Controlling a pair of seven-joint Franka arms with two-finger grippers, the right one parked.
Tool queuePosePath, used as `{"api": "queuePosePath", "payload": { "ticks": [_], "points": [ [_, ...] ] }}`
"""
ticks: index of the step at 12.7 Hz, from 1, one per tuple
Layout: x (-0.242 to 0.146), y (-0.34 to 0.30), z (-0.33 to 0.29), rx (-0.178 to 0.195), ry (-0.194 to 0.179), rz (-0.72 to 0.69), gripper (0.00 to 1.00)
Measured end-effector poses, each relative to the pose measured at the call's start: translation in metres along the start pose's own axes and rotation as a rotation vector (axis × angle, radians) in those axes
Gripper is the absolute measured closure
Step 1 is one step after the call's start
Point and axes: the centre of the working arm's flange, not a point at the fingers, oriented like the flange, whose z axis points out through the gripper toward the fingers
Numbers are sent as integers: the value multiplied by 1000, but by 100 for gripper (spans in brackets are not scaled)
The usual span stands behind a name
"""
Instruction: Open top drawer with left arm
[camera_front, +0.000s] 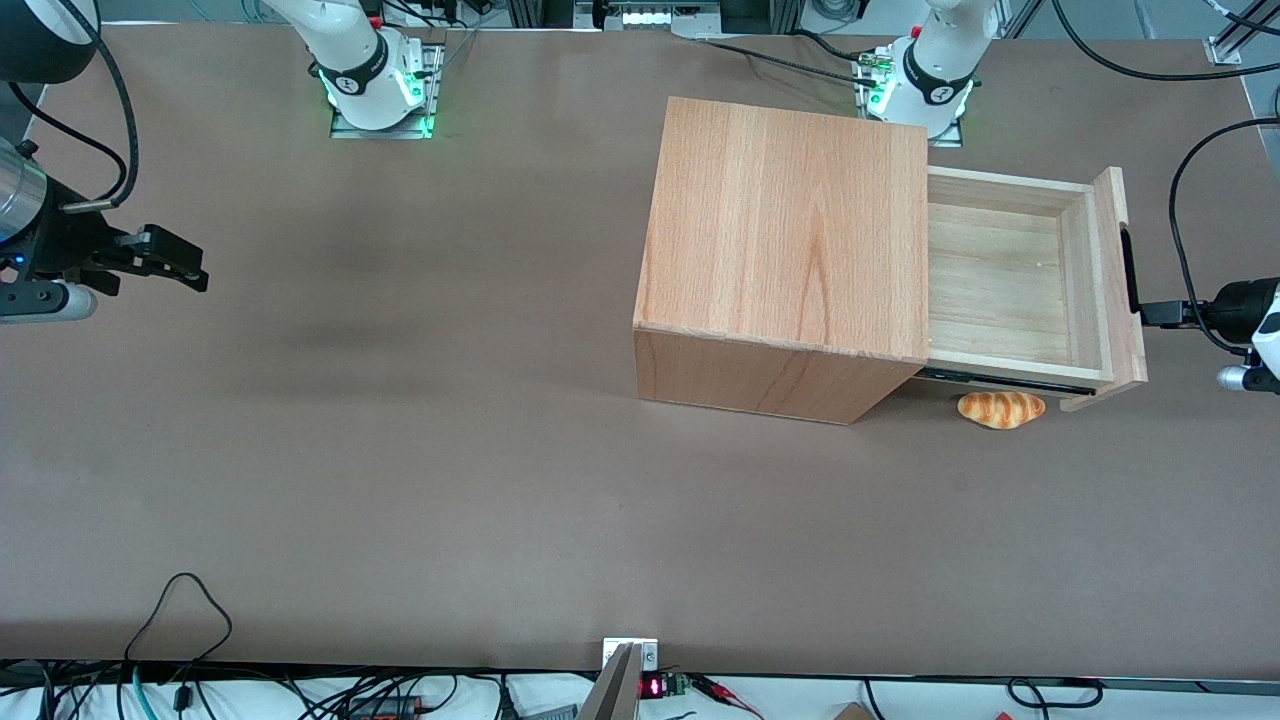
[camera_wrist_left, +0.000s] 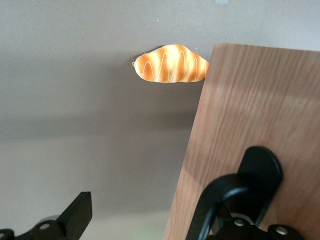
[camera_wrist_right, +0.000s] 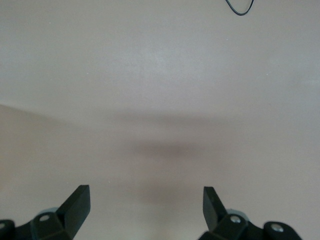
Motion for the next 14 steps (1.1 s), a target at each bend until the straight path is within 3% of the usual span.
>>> {"api": "queuePosePath", "payload": {
  "ticks": [6,10,14],
  "points": [
    [-6,6,-38,-2,-2,9,0],
    [-19,17,-72,-9,-32,21,0],
    [-37,53,-121,9,-36,27,0]
  ]
}}
